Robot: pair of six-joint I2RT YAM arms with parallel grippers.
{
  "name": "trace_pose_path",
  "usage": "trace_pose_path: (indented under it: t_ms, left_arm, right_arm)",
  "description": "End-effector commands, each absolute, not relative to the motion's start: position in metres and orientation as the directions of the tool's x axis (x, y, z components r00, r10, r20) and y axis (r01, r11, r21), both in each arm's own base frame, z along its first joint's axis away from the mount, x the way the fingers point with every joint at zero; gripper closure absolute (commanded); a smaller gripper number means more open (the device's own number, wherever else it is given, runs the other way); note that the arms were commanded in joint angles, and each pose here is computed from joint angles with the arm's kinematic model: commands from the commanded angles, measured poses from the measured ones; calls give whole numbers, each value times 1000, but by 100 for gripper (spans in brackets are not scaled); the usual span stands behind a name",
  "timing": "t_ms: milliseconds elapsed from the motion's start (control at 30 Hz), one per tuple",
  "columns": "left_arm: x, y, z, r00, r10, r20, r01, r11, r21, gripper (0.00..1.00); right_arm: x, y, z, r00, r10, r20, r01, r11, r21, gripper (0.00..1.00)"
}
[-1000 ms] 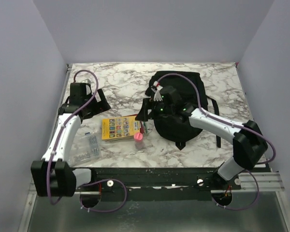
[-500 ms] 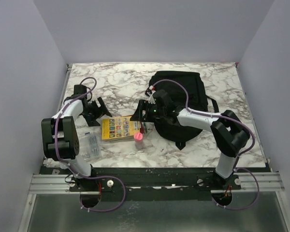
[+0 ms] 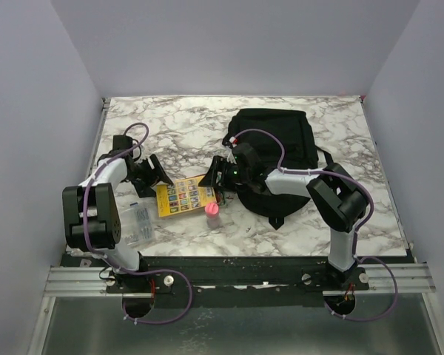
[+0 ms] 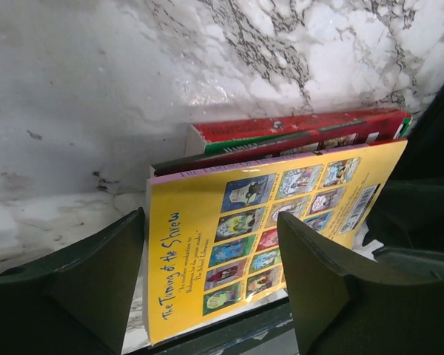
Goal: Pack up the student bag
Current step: Pick up the book from the center of the board.
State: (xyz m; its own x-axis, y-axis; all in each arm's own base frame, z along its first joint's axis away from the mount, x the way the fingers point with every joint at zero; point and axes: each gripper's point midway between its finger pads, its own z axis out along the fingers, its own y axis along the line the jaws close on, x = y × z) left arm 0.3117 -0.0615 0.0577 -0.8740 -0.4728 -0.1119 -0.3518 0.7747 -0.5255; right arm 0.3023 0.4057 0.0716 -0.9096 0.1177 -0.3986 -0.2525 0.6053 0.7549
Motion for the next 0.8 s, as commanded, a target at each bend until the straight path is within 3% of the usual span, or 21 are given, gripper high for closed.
trace_pose_path:
  t_ms: [0,133,400,567,633,767]
  left_arm:
    - [311,-83,93,-886,-414,-209,-223,775,-591,31]
    - [312,-84,113,-869,-385,-311,-158,811,-564,38]
    - [312,-86,138,-833,-367,-413,-83,822,-563,66]
    - [312,-87,146,-821,-362,-441,-55,820,-570,88]
    - [312,-88,152,-814,-356,-459,-36,820,-572,95]
    - [312,-88,172,-769,-349,-536,25,821,-570,100]
  right_arm:
    - [296,399,41,-925,125,-360,-201,641,740,23]
    - [298,400,40,-927,107,-359,-205,656,726,23]
    - [296,400,47,-927,111,-359,-210,640,739,23]
    - [301,398,63,-906,88,-415,-263,651,712,21]
    - [302,395,74,-886,69,-458,-304,660,687,18]
    - [310,370,95,-826,50,-561,-350,735,581,5]
